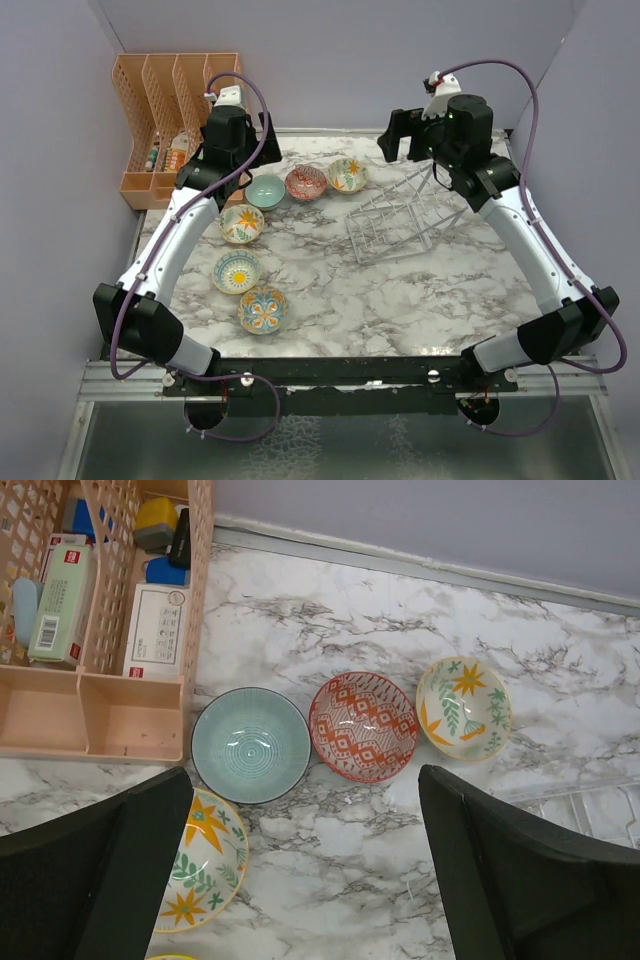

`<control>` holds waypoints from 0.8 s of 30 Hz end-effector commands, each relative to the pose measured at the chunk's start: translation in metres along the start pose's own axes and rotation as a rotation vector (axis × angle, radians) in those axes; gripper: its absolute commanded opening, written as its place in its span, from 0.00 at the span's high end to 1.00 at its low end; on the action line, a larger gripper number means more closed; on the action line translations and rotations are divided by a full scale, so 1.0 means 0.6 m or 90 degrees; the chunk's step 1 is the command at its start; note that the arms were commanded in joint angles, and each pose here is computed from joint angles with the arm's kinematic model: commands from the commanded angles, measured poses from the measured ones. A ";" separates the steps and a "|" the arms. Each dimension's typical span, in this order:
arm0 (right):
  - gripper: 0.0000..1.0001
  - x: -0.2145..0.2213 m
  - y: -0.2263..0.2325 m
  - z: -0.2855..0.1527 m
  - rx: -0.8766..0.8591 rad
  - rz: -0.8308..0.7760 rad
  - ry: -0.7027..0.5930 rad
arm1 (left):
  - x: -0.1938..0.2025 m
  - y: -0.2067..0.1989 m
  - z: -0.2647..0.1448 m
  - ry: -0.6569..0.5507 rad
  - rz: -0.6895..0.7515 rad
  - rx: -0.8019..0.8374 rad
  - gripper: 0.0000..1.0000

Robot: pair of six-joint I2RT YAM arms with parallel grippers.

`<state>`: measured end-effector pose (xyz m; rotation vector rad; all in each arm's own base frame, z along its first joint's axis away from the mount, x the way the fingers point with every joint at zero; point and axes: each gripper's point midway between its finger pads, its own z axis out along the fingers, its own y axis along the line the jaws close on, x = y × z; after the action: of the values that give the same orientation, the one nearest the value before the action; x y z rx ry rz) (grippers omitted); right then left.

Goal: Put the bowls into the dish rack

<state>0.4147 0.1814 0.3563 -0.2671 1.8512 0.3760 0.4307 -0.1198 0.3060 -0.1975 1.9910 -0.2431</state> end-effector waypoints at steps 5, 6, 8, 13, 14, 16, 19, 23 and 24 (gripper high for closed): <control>0.01 -0.018 -0.014 0.001 0.041 -0.003 -0.012 | -0.051 -0.036 -0.008 -0.075 0.036 0.066 0.01; 0.01 -0.019 -0.019 0.001 0.051 0.000 -0.013 | -0.055 -0.043 -0.015 -0.087 0.050 0.088 0.01; 0.01 -0.022 -0.030 -0.003 0.078 0.003 -0.015 | -0.054 -0.058 -0.022 -0.102 0.069 0.130 0.01; 0.01 -0.026 -0.046 -0.010 0.112 0.002 -0.017 | -0.037 -0.071 -0.013 -0.100 0.099 0.170 0.01; 0.01 -0.026 -0.048 -0.010 0.115 0.002 -0.017 | -0.028 -0.074 -0.006 -0.090 0.110 0.178 0.01; 0.01 -0.021 -0.053 -0.009 0.126 0.001 -0.011 | -0.010 -0.079 0.010 -0.064 0.127 0.186 0.01; 0.01 -0.012 -0.066 -0.006 0.141 0.006 0.000 | 0.021 -0.093 0.036 -0.021 0.171 0.185 0.01; 0.01 0.002 -0.094 -0.002 0.153 0.036 0.019 | 0.068 -0.091 0.064 0.042 0.203 0.130 0.02; 0.01 0.006 -0.099 -0.002 0.152 0.044 0.023 | 0.077 -0.077 0.067 0.055 0.186 0.096 0.04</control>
<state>0.4267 0.1456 0.3518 -0.1273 1.8913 0.2055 0.4532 -0.1810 0.2885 0.2081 1.9346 -0.3228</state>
